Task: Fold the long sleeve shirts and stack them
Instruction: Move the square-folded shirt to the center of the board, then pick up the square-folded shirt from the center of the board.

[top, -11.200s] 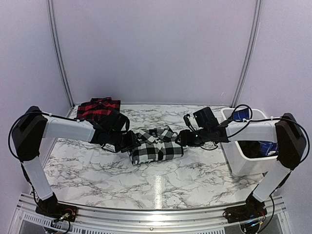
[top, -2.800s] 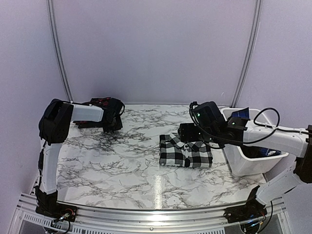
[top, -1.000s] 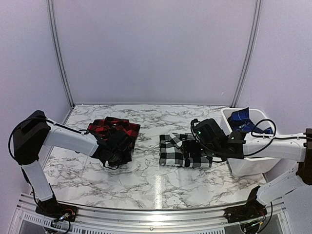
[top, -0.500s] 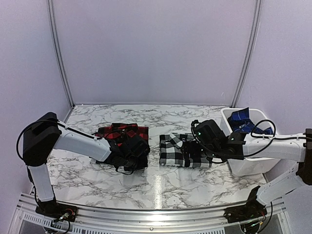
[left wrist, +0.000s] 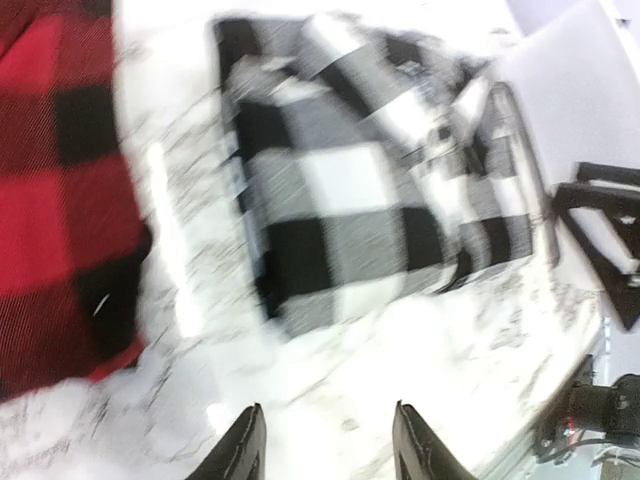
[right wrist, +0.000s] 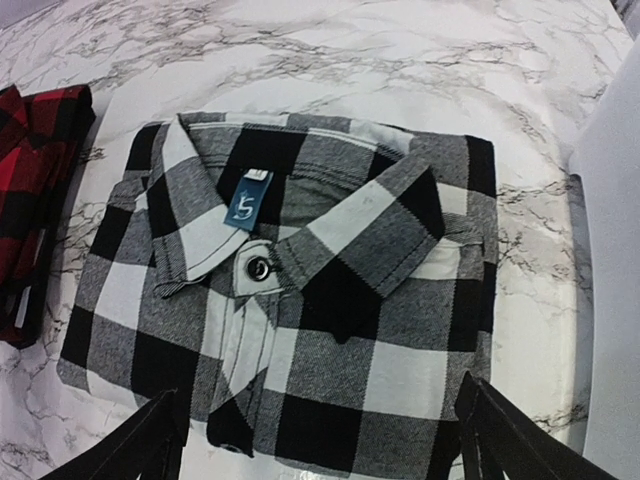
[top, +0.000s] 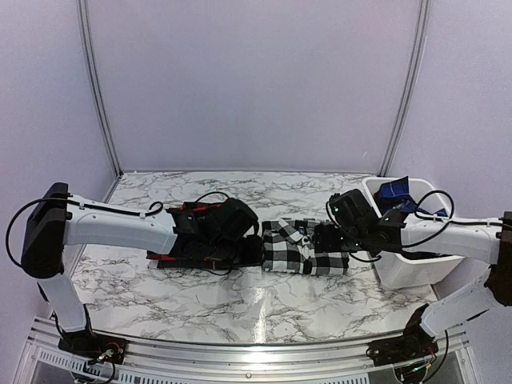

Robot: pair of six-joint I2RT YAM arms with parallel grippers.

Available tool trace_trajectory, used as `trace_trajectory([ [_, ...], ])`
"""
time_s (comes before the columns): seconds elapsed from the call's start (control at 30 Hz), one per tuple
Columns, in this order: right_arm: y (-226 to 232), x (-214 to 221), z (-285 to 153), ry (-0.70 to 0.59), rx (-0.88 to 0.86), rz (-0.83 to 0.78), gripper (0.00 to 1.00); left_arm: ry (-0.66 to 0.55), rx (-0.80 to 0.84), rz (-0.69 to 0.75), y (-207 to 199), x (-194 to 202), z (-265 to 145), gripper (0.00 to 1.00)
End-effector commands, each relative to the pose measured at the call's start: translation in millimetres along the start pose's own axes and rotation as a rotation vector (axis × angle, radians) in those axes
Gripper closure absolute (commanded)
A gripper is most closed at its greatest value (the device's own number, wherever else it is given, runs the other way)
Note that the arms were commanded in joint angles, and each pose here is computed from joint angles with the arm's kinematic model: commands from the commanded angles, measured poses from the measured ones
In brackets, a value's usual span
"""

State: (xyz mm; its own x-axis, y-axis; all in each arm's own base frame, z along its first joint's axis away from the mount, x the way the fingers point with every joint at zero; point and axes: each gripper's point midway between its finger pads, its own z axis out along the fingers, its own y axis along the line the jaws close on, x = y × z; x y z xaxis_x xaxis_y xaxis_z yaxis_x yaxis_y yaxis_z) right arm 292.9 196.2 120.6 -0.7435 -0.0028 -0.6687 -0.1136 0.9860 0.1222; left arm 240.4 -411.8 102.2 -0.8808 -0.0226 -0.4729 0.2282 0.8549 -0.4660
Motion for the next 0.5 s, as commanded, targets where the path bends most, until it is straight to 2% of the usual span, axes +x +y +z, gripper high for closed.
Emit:
trace_trajectory([
  [0.0,-15,-11,3,0.009,0.017,0.021,0.11,0.027,0.012,0.048,-15,-20,18,0.52],
  [0.17,-36,-7,15,0.037,0.036,0.060,0.13,0.048,-0.042,0.041,-2,-37,61,0.49],
  [0.47,-63,12,41,0.107,0.088,0.080,0.19,0.097,-0.111,0.057,23,-35,101,0.45],
])
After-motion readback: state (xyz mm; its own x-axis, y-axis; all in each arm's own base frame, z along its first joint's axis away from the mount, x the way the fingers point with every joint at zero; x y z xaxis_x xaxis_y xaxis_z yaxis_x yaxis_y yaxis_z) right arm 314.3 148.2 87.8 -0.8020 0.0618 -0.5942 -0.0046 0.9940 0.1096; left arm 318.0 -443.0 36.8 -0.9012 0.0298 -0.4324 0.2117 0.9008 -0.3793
